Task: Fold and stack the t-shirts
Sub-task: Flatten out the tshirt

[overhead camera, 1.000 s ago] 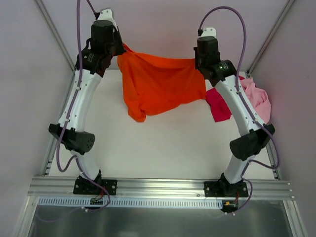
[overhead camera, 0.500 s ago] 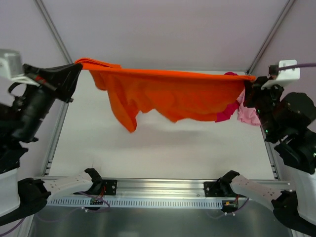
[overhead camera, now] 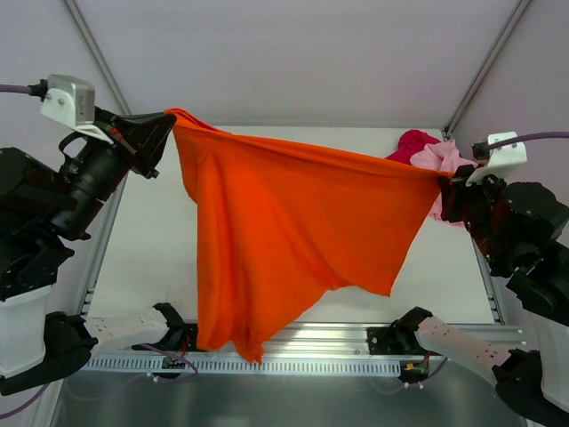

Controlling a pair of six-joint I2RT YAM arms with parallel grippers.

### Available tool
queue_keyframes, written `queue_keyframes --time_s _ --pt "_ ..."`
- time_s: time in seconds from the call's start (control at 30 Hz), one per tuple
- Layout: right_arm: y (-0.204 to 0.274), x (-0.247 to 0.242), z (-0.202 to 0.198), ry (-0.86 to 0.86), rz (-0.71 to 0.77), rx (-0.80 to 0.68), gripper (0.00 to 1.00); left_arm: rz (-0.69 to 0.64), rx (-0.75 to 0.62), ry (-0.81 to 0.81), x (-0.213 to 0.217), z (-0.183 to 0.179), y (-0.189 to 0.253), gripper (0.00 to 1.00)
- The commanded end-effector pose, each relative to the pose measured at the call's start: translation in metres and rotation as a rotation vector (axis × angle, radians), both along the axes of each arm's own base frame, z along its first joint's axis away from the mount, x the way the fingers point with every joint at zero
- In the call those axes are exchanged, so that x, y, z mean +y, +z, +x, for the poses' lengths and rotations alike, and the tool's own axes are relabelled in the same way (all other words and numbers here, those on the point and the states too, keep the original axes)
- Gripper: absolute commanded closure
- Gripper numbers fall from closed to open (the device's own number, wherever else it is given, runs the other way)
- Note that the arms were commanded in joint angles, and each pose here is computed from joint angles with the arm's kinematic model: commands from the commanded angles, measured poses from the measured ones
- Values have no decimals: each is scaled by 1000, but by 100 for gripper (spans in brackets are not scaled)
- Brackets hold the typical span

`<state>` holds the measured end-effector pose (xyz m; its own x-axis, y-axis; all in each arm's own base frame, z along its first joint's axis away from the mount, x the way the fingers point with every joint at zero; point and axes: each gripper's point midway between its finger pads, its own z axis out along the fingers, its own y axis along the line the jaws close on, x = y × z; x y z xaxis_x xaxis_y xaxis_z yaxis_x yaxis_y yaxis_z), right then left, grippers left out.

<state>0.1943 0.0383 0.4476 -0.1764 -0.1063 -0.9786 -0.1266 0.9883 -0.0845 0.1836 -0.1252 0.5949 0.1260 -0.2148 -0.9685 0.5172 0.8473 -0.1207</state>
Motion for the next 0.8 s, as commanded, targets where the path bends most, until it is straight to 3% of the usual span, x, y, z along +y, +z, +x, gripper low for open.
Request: queue_keyframes --time_s 0.0,0.27,0.43,0.6,0.77 --pt "-13 -4 5 -46 -55 69 99 61 -3 221 23 31 -11 100" --pt "-65 45 30 55 -60 265 99 216 154 372 1 85 -101 100" --pt "-72 52 50 19 -39 197 99 236 220 417 -2 109 -132 100" --pt "-101 54 79 -62 -211 296 99 253 303 431 -11 137 -166 100" --pt "-111 54 99 -148 -249 258 99 289 381 461 -16 155 -200 100"
